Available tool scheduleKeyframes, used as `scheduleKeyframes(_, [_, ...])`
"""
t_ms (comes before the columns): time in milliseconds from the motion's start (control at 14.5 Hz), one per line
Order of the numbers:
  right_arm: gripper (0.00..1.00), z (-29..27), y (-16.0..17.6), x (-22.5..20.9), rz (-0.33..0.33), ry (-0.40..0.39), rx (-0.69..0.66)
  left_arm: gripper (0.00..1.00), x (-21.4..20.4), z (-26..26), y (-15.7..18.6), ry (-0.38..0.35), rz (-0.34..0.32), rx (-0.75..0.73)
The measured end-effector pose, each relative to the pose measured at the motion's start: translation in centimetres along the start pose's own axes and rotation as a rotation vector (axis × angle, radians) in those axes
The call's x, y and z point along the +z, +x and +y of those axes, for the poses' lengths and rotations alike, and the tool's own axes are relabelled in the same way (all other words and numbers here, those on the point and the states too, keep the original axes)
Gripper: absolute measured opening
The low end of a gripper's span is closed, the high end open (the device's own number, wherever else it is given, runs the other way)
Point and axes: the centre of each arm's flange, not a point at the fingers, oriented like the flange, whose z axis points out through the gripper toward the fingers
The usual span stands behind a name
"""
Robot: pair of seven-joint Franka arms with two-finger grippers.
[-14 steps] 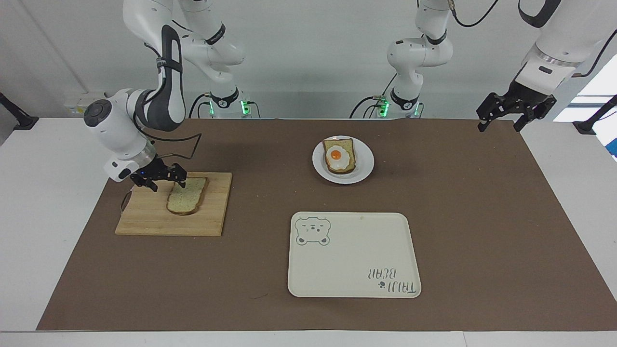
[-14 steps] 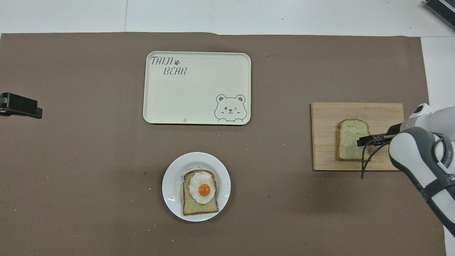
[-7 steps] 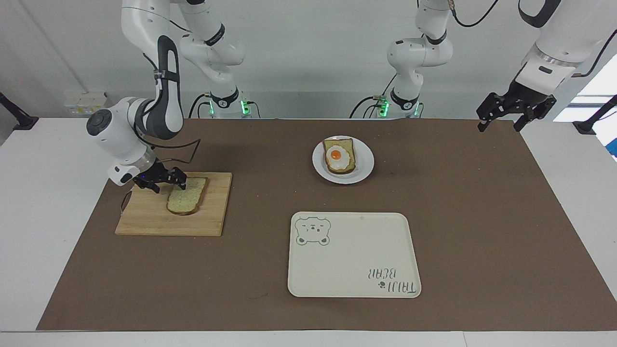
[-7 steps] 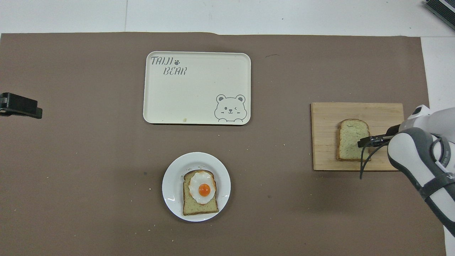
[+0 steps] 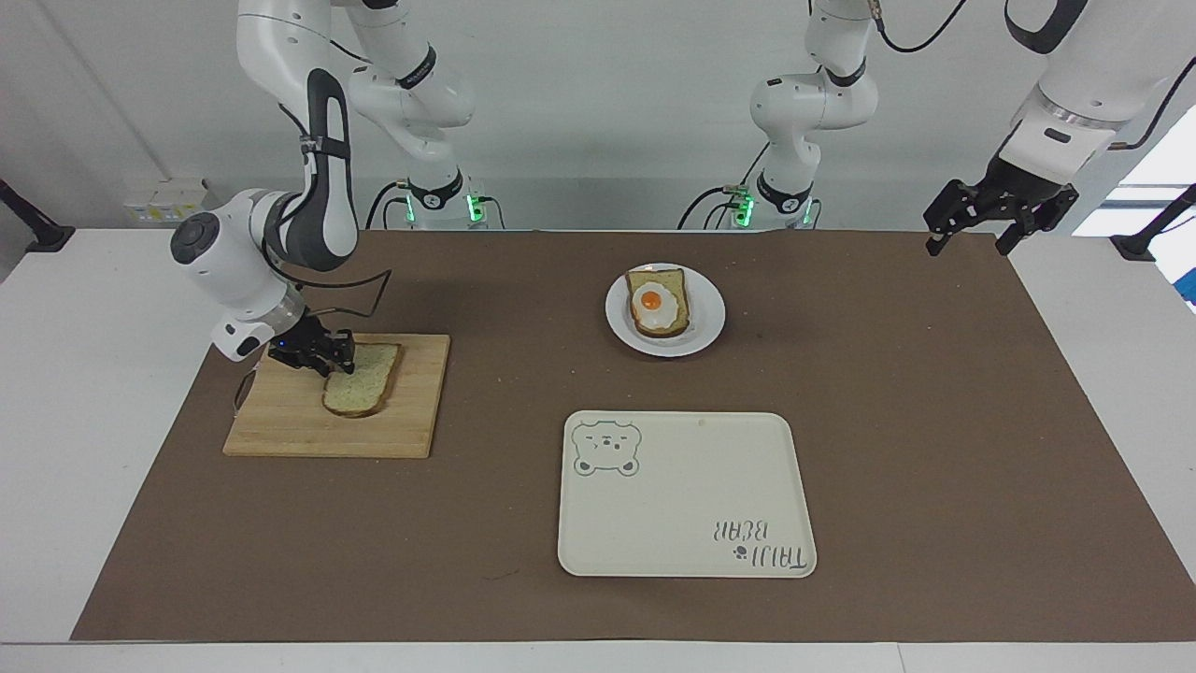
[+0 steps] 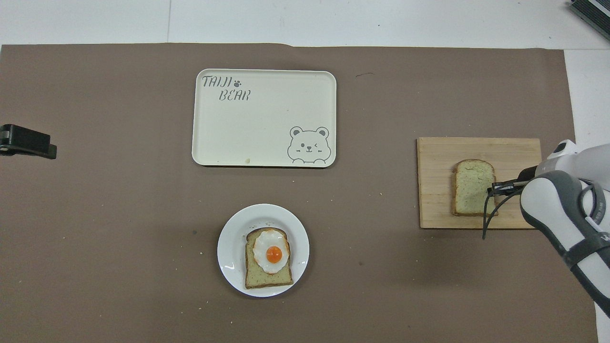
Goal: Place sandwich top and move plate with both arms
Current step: 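Close the right gripper on the bread slice edge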
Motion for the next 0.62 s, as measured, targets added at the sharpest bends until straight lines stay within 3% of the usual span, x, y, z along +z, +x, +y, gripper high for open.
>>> scheduleKeyframes(622, [0.04,-0.14,0.37,-0.55,0.006,0.0,-0.001,1.0,0.0,0.0,0.0,0.0,0.0,0.0])
